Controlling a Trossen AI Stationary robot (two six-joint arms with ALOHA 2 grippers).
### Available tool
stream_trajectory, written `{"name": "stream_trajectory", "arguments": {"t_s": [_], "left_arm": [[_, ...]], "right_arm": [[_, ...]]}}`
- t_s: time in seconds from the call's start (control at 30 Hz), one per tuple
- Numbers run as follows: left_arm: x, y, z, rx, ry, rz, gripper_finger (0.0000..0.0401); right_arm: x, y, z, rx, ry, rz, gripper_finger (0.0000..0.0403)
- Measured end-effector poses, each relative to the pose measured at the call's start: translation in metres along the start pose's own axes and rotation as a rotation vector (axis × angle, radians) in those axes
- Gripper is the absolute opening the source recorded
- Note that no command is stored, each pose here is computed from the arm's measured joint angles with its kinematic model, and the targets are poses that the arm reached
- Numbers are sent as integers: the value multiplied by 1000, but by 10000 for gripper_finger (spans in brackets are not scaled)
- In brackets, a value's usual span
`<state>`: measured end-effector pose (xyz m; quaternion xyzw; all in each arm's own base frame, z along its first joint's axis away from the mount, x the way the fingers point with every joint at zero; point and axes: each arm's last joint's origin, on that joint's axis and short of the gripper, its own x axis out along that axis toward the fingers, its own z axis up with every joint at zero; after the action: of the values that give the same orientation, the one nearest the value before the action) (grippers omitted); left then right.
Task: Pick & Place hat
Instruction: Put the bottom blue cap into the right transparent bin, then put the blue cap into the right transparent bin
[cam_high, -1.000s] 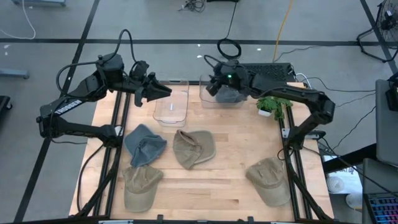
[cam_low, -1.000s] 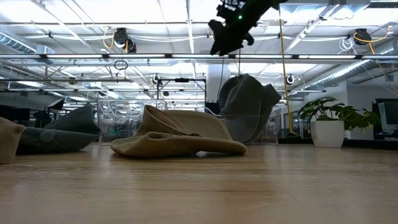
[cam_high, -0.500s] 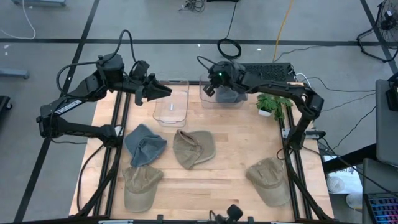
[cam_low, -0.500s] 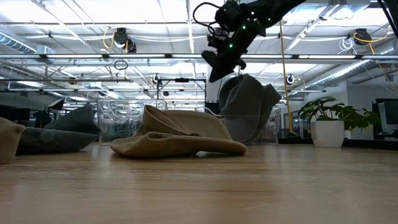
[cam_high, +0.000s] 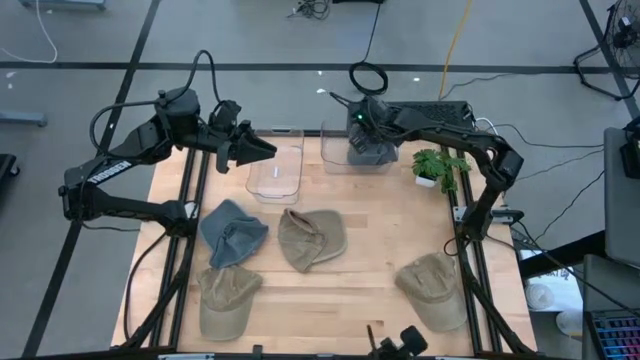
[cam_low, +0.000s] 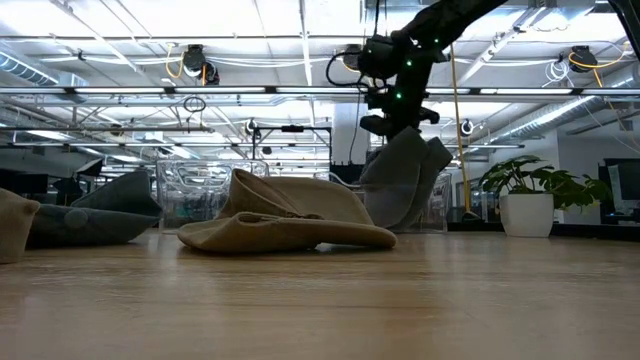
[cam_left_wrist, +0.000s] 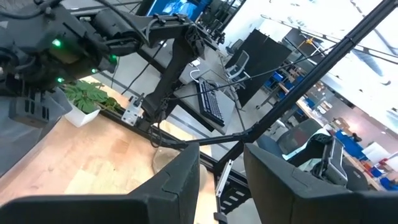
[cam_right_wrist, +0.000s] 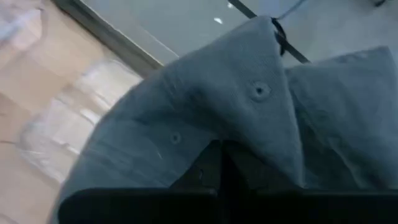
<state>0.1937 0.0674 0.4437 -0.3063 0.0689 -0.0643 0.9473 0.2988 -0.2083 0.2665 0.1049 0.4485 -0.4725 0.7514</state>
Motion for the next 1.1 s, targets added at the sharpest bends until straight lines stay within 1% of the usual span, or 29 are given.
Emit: {"name": "stream_trajectory", "arguments": {"t_s": [0.1, 0.17, 0.23, 0.33, 0.5, 0.67, 0.77, 0.83, 0.97, 1.1], "left_arm": [[1, -1, -1, 3, 5, -6, 131], [1, -2, -1, 3, 8, -10, 131], [2, -2, -2, -8, 15, -10, 131], [2, -3, -3, -15, 28, -25, 131], [1, -3, -3, 21, 31, -31, 131], [1, -3, -3, 42, 32, -31, 131], [1, -2, -3, 46, 33, -30, 131], [1, -2, -3, 53, 33, -30, 131], [1, -2, -3, 93, 32, -30, 131], [1, -3, -3, 96, 32, -31, 131]], "right_arm": [[-8, -1, 4, 21, -44, 35, 1], [-18, 1, 8, 17, -95, 112, 1], [-34, 2, 14, -7, -174, 185, 1], [-62, 1, 19, -39, -299, 217, 0], [-105, -3, 21, -83, -458, 258, 0], [-142, -4, 17, -106, -584, 308, 11], [-162, -2, 13, -105, -645, 349, 32], [-174, 0, 8, -123, -667, 397, 51], [-194, 9, 1, -151, -717, 511, 103], [-209, 19, -3, -105, -754, 591, 159]]}}
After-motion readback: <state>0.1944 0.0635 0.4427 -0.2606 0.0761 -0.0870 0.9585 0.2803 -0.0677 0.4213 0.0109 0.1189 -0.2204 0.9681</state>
